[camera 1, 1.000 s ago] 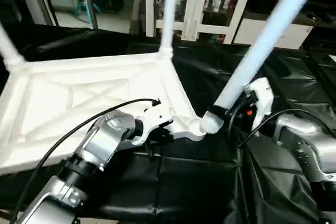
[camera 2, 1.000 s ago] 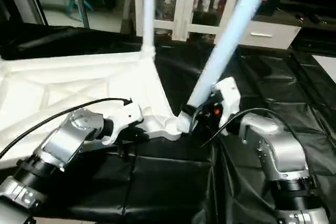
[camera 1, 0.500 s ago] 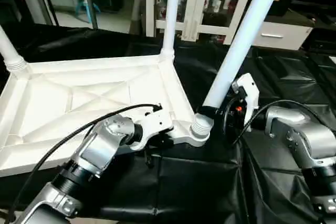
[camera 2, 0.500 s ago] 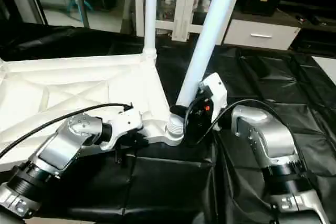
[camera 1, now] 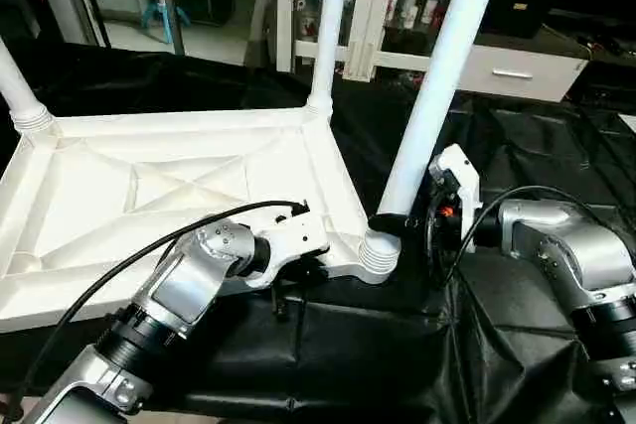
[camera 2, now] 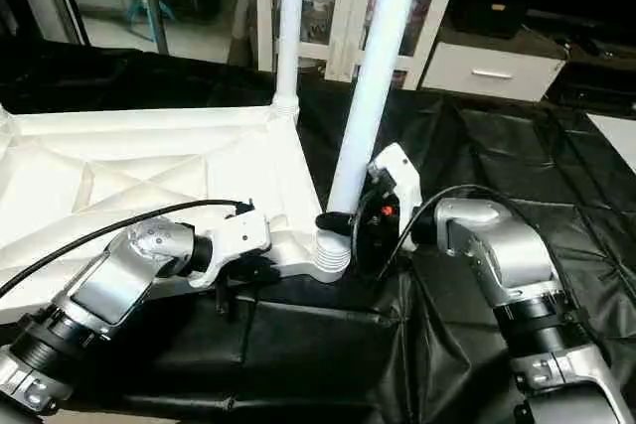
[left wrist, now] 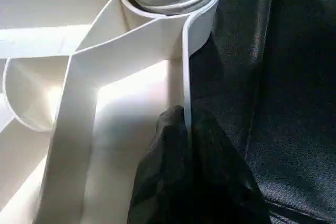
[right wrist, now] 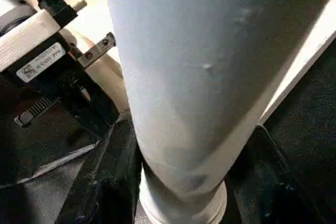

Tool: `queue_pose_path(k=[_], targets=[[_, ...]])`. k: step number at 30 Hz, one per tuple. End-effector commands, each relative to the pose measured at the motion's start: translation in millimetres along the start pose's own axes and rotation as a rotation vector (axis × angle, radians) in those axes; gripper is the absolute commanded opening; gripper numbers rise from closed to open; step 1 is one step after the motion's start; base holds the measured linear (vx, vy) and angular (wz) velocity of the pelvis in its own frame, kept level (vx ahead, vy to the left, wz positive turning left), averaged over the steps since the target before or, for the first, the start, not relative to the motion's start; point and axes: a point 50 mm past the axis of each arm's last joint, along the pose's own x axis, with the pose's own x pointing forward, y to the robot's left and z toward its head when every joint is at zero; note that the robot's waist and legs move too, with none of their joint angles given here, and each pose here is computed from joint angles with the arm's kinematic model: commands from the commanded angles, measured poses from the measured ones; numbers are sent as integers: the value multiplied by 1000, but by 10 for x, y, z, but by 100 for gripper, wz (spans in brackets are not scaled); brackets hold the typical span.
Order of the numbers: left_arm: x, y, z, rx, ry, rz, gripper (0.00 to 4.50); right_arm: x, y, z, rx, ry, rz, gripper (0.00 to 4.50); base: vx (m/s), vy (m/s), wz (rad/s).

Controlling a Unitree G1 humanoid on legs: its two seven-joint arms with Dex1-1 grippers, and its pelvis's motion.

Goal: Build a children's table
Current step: Insert table leg to table base

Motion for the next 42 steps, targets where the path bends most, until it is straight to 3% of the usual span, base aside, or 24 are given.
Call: queue_pose_path(k=[1, 10, 19, 33, 38, 42], targets=[[93, -98, -34, 13, 30, -57, 0, 20, -16, -131, 30, 64, 2, 186, 0, 0, 0], [93, -100, -31, 20, 28, -58, 0, 102, -91, -220, 64, 53, -53, 186, 0, 0, 0], [95, -91, -30, 12, 18, -46, 0, 102, -100, -512, 164, 3, -133, 186, 0, 0, 0], [118, -47, 31, -5, -15, -14, 0, 54, 35, -735, 284, -178, -190, 185, 0, 0, 0], [116, -45, 30, -8, -17, -11, 0, 33, 74, -769, 296, -196, -189, 185, 0, 0, 0], [112, -42, 28, -10, -18, -7, 0, 16, 185, -861, 278, -179, -149, 185, 0, 0, 0]])
